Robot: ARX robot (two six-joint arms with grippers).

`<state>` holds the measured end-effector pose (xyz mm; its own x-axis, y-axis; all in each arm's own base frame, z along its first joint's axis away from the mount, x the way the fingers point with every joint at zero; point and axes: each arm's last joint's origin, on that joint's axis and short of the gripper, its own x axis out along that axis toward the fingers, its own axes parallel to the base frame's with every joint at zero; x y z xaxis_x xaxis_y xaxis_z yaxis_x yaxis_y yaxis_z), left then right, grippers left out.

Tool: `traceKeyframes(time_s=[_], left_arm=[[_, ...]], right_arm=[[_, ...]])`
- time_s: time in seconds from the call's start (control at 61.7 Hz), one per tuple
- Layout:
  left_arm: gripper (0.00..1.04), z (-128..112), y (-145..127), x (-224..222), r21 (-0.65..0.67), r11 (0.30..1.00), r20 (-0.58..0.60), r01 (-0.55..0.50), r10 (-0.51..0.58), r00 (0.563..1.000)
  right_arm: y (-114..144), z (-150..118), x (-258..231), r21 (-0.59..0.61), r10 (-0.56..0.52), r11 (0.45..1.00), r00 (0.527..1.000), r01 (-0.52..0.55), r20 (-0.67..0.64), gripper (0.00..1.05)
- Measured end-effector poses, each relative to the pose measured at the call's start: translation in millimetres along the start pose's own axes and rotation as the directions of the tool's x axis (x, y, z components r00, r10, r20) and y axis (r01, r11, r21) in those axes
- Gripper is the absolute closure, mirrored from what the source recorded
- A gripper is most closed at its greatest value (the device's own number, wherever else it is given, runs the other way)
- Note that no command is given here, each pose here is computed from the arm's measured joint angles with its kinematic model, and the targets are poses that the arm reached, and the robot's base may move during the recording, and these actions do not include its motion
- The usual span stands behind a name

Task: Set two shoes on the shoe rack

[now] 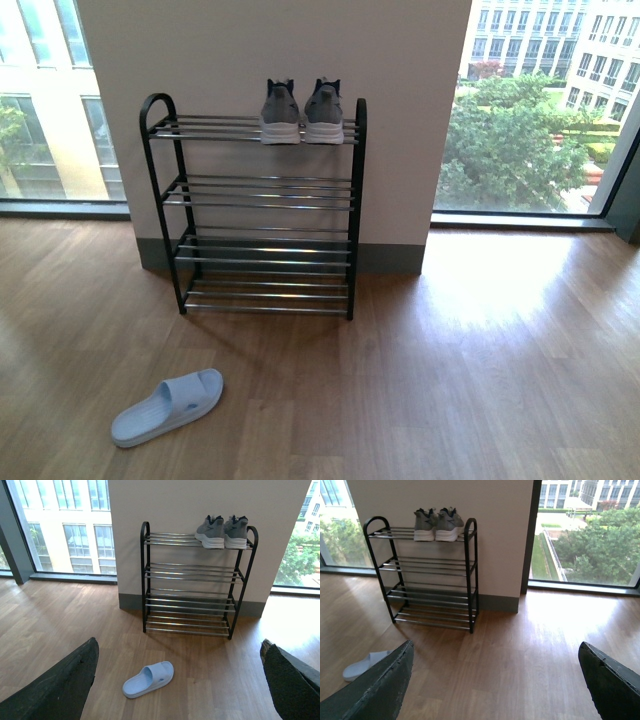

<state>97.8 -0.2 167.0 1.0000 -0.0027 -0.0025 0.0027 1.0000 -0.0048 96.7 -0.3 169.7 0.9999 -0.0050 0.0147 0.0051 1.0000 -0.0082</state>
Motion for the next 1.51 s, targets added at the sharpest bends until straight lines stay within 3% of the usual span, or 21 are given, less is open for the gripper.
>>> traceKeyframes(time_s=[1.507], left_arm=[[0.09,-0.1,0.1,0.0,0.0,1.0,0.0,-0.002,0.002,1.0]], right_arm=[[0.1,0.0,0.0,0.002,0.004,1.0,1.0,-0.004,0.0,0.09]])
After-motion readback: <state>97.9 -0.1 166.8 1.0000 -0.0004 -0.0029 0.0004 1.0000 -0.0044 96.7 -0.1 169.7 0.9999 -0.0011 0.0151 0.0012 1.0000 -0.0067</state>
